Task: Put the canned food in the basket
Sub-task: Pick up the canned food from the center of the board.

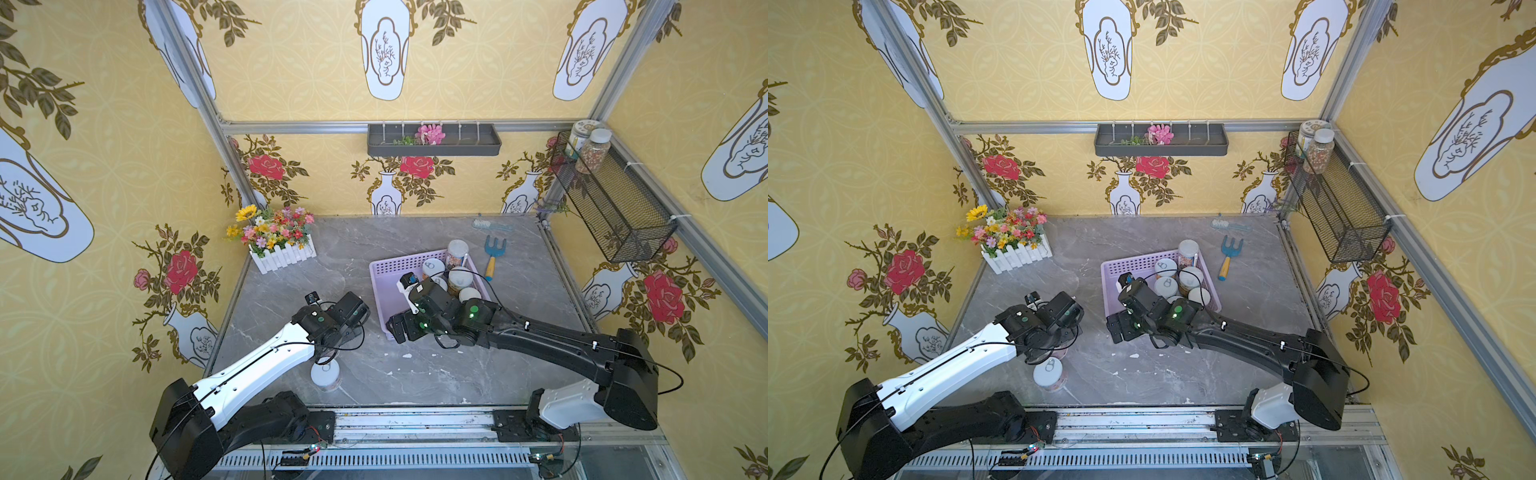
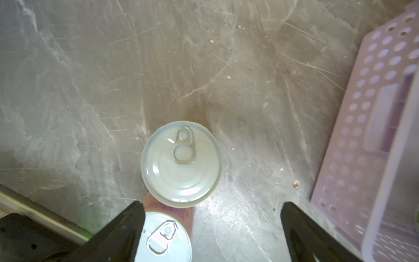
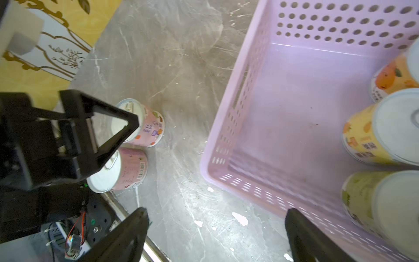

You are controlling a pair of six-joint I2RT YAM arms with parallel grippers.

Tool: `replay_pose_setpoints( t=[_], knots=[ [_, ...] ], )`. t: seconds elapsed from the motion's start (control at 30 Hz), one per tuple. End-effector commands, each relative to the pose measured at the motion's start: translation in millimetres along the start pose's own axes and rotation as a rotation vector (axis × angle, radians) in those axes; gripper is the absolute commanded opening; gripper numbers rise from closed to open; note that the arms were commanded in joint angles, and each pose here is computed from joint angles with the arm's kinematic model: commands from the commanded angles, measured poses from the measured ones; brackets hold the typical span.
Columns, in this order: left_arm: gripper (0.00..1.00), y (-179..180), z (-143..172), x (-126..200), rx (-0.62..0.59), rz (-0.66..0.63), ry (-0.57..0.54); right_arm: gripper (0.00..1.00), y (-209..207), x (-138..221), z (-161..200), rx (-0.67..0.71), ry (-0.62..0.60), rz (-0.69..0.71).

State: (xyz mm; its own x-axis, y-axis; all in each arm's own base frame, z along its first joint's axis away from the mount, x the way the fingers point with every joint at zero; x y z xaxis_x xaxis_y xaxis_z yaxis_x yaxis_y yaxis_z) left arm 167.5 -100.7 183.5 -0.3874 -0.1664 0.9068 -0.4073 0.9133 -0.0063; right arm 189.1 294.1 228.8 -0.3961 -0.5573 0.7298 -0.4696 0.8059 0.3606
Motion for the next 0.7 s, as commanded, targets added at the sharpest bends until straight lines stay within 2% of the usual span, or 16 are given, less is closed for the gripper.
replay_pose_setpoints(
  t=[0.0,0.23,0.67],
  knots=[
    [0.99,7,-4,-5,0.017,-0.053,-0.007,0.98,14,-3,-3,0.033,-0.012,-0.065],
    [0.99,8,-11,-20,0.046,-0.053,0.036,0.98,23,-4,3,0.057,-0.002,-0.118],
    [0.94,15,0,-47,0.064,-0.099,0.119,0.98,21,-2,5,0.062,-0.005,-0.109]
  ],
)
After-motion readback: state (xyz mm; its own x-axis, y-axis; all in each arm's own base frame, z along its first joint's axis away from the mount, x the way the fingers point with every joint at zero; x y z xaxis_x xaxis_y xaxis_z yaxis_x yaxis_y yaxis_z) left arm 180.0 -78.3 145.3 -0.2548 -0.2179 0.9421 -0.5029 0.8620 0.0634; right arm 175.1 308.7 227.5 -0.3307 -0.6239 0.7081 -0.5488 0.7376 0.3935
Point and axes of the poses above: each gripper's point midway between its finger pads, its own x axis back along the fingers, its own y axis along the line the jaws close on, z = x × y, the point moved 8 cm from there along x, back along the fingers, and after that the axes turned 7 degrees about -x, right-handed, at the moved point
